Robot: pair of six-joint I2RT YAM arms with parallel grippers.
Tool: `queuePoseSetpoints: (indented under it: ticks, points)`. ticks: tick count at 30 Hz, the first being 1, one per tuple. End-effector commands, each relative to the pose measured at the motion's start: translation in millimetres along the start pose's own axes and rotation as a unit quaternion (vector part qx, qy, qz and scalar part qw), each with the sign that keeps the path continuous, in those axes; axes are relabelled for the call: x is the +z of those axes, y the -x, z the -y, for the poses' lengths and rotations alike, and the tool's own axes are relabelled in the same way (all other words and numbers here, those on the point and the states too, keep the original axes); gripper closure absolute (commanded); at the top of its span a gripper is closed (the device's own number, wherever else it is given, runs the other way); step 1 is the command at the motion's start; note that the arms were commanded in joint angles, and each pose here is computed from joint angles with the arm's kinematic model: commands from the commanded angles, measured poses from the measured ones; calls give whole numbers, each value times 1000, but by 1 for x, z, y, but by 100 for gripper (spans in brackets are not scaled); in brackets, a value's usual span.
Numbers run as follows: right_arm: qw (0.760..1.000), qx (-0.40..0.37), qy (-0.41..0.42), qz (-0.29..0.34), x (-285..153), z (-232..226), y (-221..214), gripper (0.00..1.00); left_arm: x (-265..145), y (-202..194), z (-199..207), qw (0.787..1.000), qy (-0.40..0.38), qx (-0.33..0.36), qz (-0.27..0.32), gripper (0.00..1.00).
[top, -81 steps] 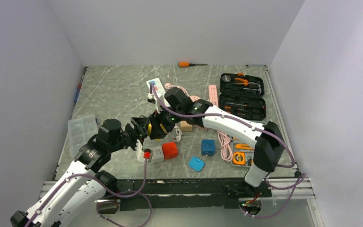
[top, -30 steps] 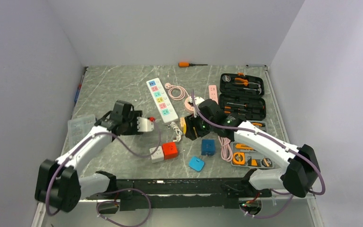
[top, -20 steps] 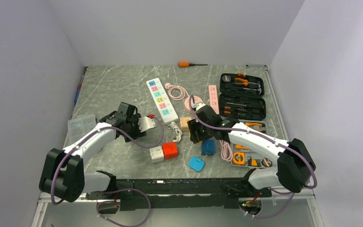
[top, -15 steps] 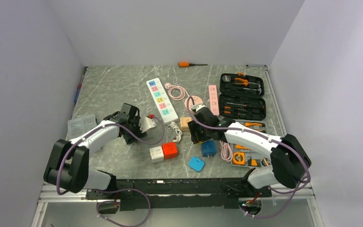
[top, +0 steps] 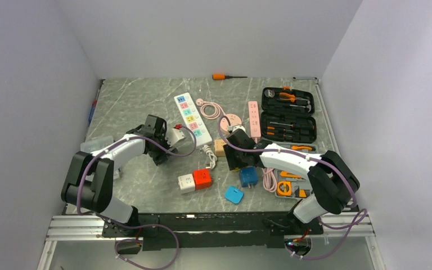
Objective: Pull the plug off the socket
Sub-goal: Place the plug at the center of the board.
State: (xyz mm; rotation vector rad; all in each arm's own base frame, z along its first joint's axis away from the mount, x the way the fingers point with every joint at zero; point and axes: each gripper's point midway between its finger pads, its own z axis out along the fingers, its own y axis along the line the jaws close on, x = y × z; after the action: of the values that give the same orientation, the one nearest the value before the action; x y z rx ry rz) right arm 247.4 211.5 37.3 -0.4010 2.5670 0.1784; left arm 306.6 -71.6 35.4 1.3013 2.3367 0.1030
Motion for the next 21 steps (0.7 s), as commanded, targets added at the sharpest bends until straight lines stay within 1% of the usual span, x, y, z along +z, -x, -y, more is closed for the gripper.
queuePoseSetpoints:
  ticks: [1, 2, 4, 9, 12, 14, 17, 21]
  points:
    - [998, 27, -13, 51, -4, 3, 32, 85, -4, -6, 1, 1000, -11, -18, -17, 2]
    - [998, 29, -16, 50, -3, 5, 32, 80, -6, -7, 2, 999, -15, -23, -18, 1]
    - [998, 30, -17, 48, -2, 7, 32, 73, -12, -9, 2, 999, -22, -36, -26, 1]
    - [998, 32, -21, 44, 2, 9, 30, 63, -41, -2, -2, 996, -33, -70, -35, 0]
    - [998, 32, -22, 48, -1, 10, 31, 50, -67, 4, -2, 991, -63, -109, -43, 1]
    - [998, 34, -24, 55, -5, 11, 35, 40, -85, 12, -1, 988, -79, -126, -30, 1]
    - [997, 33, -23, 61, -12, 12, 40, 29, -108, 22, 3, 987, -92, -135, -2, 1]
    - [997, 30, -24, 72, -23, 11, 52, 25, -130, 32, 10, 984, -108, -141, 23, 1]
